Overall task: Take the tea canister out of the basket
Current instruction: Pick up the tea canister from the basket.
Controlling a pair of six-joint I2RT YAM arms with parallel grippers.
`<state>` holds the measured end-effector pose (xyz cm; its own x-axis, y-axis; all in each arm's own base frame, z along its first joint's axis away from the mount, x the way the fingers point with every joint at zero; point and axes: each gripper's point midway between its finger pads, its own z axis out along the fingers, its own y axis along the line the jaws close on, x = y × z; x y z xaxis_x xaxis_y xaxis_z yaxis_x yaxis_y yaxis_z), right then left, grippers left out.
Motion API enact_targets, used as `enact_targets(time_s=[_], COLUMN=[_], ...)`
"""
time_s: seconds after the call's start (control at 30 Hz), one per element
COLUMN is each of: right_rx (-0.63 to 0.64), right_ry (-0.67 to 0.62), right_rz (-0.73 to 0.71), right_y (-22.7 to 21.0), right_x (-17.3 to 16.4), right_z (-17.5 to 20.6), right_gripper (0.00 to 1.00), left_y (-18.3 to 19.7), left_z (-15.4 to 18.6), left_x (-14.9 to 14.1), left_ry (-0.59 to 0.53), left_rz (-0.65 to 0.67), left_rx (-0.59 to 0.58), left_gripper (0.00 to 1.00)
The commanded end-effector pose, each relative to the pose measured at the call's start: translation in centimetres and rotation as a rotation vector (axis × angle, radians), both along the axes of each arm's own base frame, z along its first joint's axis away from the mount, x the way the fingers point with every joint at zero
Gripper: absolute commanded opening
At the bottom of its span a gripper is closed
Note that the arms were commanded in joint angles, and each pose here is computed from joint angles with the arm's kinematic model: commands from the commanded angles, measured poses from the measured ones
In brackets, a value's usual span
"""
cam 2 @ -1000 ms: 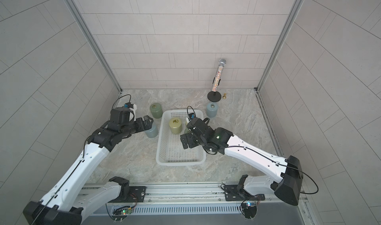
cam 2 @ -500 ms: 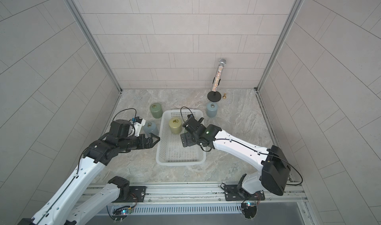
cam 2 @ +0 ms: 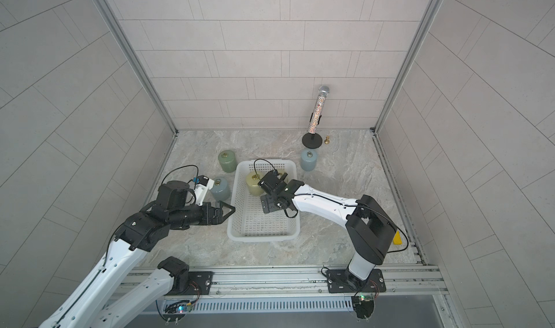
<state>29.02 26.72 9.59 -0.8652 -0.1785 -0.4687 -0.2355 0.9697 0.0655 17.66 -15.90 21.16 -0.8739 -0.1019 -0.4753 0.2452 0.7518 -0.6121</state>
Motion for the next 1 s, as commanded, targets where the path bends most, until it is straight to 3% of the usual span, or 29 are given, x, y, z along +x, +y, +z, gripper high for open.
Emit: enact_targets(time_s=[0.0, 0.73, 0.8, 0.9, 0.97], right_rx=[-0.009, -0.098, -0.102, -0.097, -0.089], right_ry=[-0.033, -0.004, -0.007, -0.012, -0.024], right_rz=[-0.047, -0.069, -0.066, -0.056, -0.056], right_y=[-0.2, -0.4, -0.4, -0.3, -0.3], right_x=[1.4, 3.0, 3.1, 3.0, 3.0], right_z=[-0.8, -6.4, -6.4, -6.1, -5.4], right_gripper=[1.00, 0.94, 0.90, 0.73, 0.72], left_y=[0.1, 0.2, 0.2, 0.2, 0.2], left_z=[0.0, 0.6, 0.6, 0.7, 0.7], left_x=[-0.4, -0.3, -0.2, -0.3, -0.2], left_ry=[0.007, 0.004, 0.001, 0.001, 0.000], left_rz=[0.003, 0.009, 0.010, 0.010, 0.010], left_rx=[0.006, 0.013, 0.013, 0.013, 0.012], left_gripper=[1.00, 1.00, 1.00, 1.00, 1.00])
